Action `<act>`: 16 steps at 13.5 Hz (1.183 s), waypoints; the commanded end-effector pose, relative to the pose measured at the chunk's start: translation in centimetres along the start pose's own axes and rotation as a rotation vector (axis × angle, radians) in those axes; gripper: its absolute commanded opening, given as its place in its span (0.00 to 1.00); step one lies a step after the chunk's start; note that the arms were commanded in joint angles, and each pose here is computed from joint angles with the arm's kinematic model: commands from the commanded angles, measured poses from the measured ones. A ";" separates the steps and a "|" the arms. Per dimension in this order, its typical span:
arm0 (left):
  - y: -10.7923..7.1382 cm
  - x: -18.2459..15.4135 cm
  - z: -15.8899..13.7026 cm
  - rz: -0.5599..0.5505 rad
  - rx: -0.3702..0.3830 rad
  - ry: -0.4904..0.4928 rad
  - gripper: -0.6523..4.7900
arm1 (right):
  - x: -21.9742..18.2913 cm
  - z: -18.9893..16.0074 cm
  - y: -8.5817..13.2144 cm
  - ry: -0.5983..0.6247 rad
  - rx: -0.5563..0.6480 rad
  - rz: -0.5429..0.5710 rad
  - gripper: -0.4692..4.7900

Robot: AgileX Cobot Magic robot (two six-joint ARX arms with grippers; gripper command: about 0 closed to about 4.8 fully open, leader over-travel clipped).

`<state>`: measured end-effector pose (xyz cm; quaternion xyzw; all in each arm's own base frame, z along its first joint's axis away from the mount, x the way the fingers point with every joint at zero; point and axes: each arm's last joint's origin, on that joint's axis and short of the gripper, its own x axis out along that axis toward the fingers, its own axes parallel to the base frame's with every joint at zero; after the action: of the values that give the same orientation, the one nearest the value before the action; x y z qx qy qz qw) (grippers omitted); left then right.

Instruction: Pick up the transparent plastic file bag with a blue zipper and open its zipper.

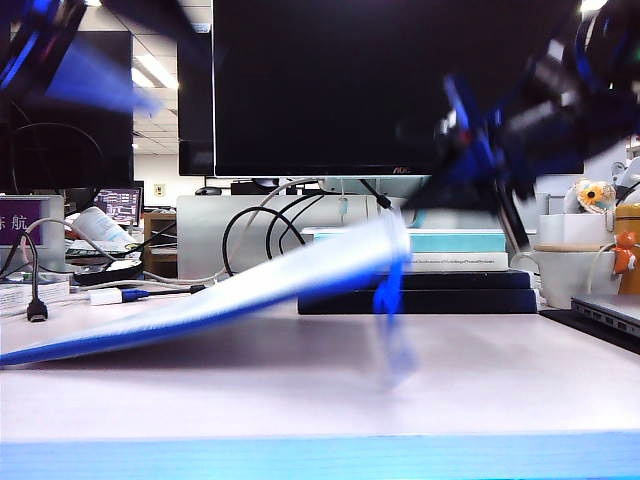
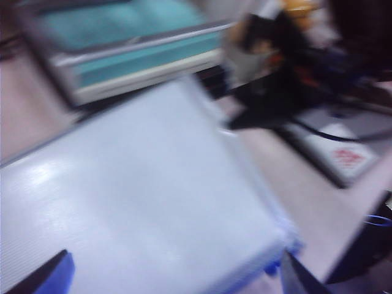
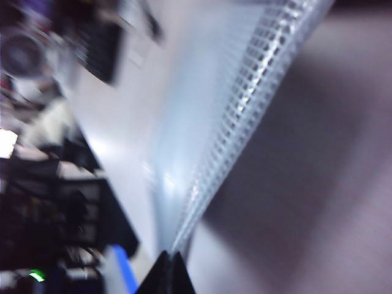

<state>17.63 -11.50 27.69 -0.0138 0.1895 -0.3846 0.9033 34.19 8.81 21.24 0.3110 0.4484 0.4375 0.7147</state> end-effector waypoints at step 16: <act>-14.6 2.9 -4.0 0.332 -0.035 -0.173 0.62 | -0.4 1.0 13.1 -0.045 -0.189 0.382 0.08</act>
<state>7.98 -23.25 25.32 -0.0324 0.1259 -0.2224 0.9662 30.78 13.99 32.31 0.3392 0.3276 0.5881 0.6571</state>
